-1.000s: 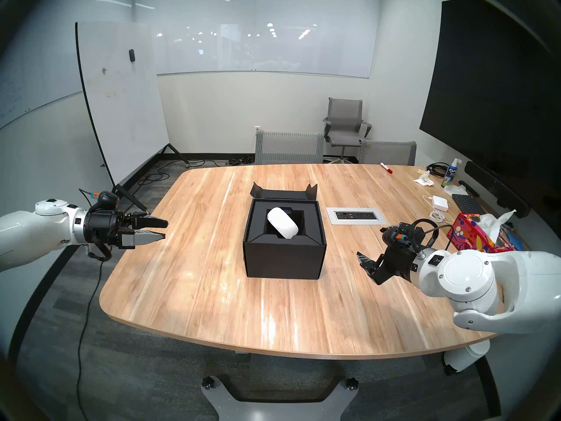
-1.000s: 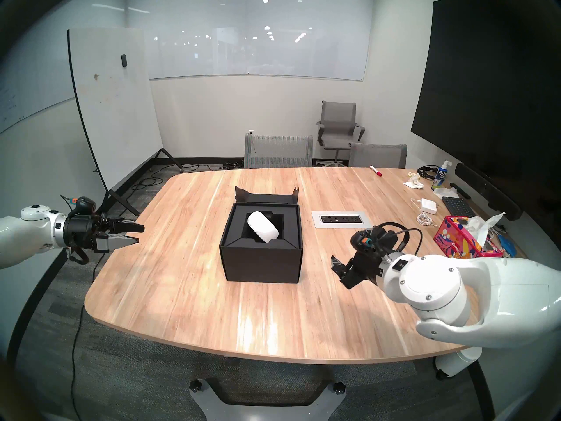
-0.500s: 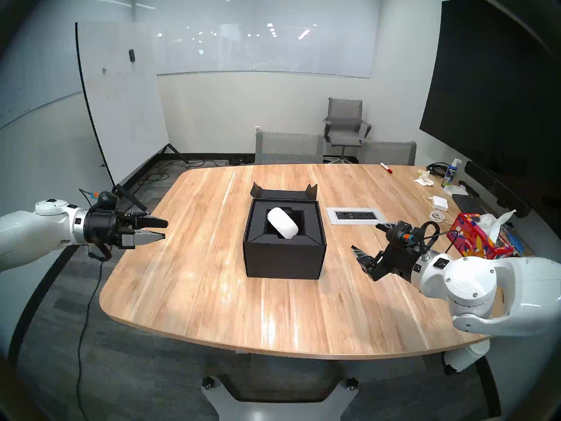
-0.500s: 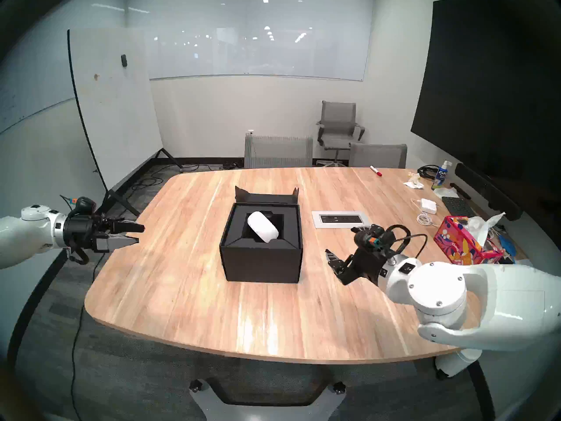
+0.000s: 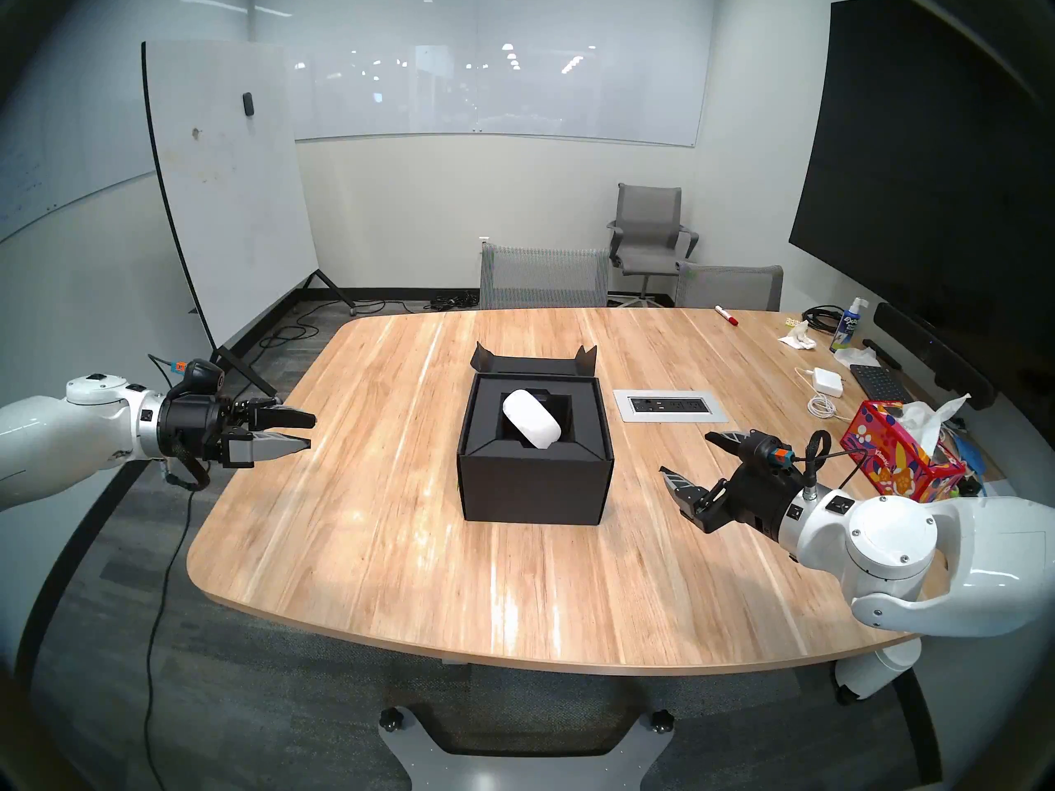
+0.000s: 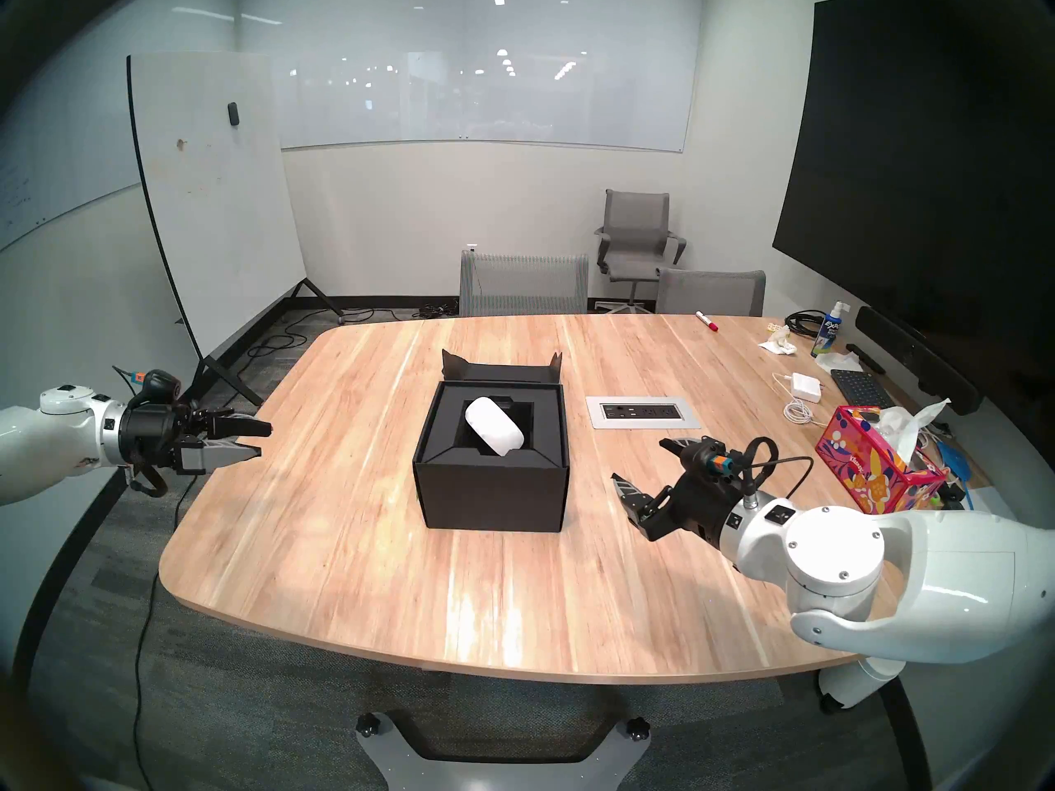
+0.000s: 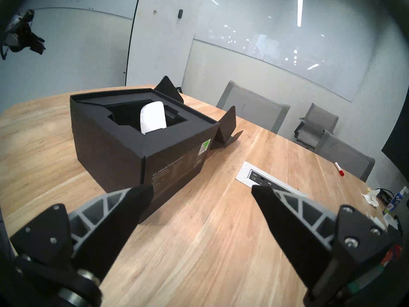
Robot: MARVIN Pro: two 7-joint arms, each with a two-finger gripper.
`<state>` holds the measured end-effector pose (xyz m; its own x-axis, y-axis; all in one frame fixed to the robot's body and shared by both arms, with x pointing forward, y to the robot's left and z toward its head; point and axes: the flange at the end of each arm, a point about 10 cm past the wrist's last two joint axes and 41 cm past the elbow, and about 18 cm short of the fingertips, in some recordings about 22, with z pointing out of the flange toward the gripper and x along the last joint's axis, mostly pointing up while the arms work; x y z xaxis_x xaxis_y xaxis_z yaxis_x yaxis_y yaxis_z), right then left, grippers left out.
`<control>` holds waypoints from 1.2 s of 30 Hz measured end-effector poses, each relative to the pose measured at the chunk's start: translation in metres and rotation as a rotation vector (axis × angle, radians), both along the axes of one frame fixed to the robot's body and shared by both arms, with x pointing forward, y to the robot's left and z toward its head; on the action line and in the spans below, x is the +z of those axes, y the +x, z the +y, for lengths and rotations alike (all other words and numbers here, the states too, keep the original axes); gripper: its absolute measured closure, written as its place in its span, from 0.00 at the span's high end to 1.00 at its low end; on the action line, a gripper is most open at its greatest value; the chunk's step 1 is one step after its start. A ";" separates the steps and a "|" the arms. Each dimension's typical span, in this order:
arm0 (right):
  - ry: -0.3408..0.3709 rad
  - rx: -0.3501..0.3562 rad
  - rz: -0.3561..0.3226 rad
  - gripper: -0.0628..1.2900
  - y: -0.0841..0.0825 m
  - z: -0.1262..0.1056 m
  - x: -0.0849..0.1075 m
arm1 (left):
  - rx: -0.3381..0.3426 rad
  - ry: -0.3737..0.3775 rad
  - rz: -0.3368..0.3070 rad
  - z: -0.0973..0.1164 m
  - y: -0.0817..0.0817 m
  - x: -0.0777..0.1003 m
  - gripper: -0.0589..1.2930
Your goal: Open the box and place the mouse inside
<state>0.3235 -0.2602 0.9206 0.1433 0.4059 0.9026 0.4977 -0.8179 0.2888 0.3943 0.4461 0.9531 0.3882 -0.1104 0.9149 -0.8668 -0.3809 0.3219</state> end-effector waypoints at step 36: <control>-0.144 0.094 0.068 0.94 -0.016 0.008 -0.011 | 0.000 0.000 0.000 0.000 0.000 0.000 0.97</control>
<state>0.3074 -0.2527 0.9100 0.1570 0.5447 0.8238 0.5921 -0.7195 0.3629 0.3943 0.4461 0.9531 0.3882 -0.1104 0.9149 -0.8668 -0.3809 0.3218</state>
